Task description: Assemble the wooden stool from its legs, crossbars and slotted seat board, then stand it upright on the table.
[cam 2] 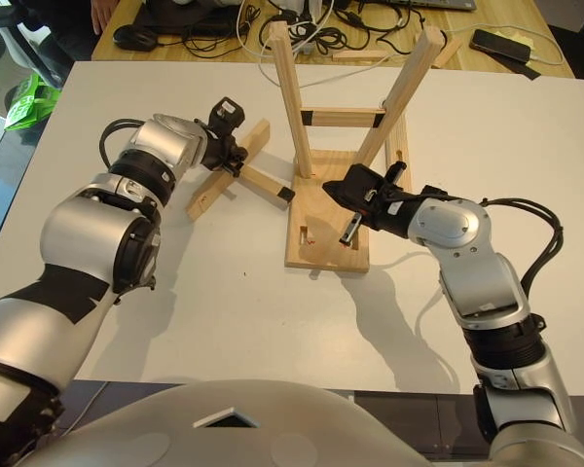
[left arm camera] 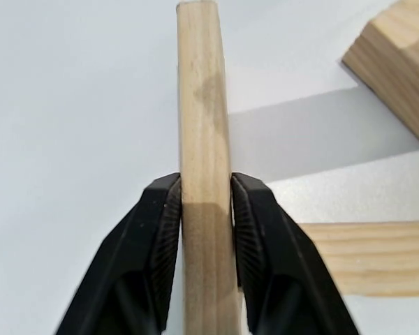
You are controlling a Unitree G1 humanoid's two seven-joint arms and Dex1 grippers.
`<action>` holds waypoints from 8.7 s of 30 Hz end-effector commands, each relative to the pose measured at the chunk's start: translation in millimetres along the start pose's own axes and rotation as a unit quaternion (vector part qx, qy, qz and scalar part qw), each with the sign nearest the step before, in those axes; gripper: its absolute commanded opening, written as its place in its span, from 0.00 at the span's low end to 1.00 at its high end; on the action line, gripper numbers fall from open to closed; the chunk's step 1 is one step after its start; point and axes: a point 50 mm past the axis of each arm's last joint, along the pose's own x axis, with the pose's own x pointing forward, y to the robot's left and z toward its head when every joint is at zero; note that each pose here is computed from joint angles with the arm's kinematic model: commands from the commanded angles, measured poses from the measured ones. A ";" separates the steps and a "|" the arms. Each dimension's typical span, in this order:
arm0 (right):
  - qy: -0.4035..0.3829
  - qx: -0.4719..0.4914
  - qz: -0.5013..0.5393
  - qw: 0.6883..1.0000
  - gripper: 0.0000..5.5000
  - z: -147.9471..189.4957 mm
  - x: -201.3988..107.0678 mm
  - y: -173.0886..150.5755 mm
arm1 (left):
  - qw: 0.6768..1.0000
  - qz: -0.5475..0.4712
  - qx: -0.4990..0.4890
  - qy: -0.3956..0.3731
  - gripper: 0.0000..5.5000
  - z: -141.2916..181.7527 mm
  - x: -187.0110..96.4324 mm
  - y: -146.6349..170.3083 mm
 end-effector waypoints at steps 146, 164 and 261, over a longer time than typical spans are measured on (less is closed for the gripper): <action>0.124 0.162 0.099 0.974 0.00 -21.9 -22.9 -4.1 | 0.873 -0.126 -0.155 -0.445 0.17 -25.3 -141.6 -6.5; 0.065 0.182 0.116 0.974 0.00 0.2 -29.9 7.5 | 0.887 -0.120 -0.088 -0.437 0.17 -29.7 -90.1 -7.6; 0.038 0.152 0.084 0.984 0.00 -0.9 -22.9 -3.2 | 0.881 -0.004 -0.084 -0.465 0.34 -33.4 -131.2 -54.2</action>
